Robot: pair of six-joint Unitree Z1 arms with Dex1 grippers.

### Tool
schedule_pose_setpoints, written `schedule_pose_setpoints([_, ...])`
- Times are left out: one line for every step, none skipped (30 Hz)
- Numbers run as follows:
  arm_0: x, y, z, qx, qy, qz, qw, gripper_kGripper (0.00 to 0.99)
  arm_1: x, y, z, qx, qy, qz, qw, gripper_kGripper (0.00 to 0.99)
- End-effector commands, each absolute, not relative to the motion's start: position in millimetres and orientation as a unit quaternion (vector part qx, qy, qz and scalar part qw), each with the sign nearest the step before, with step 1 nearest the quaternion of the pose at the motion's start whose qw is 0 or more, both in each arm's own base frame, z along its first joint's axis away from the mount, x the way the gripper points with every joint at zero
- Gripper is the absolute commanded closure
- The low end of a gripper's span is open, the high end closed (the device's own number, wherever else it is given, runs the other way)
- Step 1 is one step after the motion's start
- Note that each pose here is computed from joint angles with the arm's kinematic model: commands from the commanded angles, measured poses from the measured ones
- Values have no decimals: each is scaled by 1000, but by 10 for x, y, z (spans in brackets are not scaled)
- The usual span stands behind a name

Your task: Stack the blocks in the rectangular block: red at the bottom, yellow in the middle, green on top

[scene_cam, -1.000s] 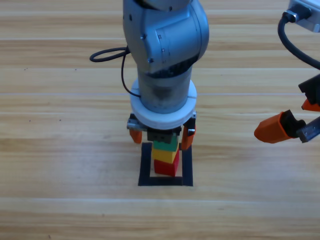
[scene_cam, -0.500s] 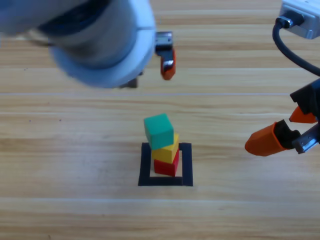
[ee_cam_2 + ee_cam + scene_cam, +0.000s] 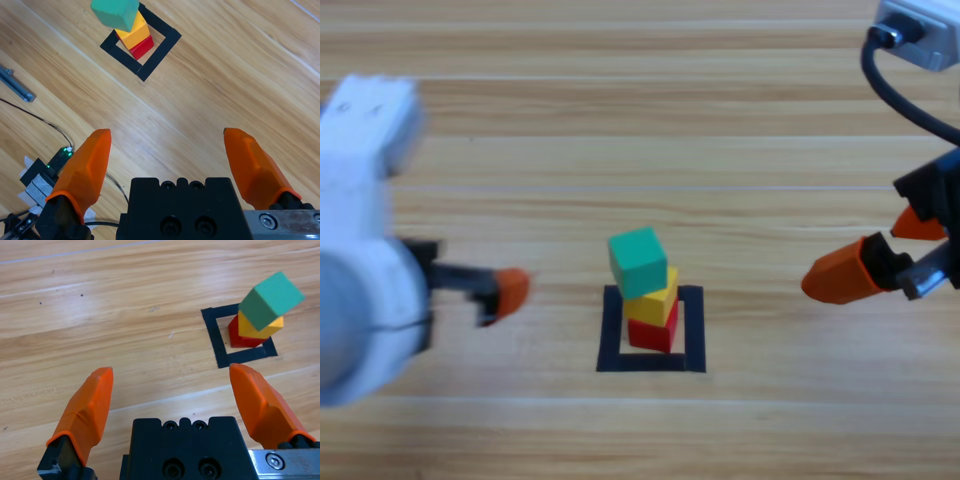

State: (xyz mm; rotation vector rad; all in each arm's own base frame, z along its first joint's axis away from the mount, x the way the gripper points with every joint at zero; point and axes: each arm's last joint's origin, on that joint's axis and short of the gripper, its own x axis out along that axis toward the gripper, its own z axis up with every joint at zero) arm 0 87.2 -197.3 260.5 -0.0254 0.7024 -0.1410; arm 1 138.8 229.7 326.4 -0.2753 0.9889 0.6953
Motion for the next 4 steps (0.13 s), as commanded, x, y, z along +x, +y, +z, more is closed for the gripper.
schedule_pose_setpoints([733, -1533, 2354, -20, 312, -107, 944, 0, 1335, 2262, 3213, -135, 465, 334, 809, 1])
schedule_pose_setpoints([726, -1474, 2291, -22, 310, -109, 944, 0, 1333, 2257, 3213, -135, 464, 334, 809, 1])
schedule_pose_setpoints([743, -1443, 2254, -21, 310, -106, 945, 0, 1334, 2256, 3213, -135, 464, 333, 809, 1])
schedule_pose_setpoints([774, -1407, 2209, -19, 313, -105, 944, 0, 1334, 2256, 3213, -136, 464, 333, 810, 1])
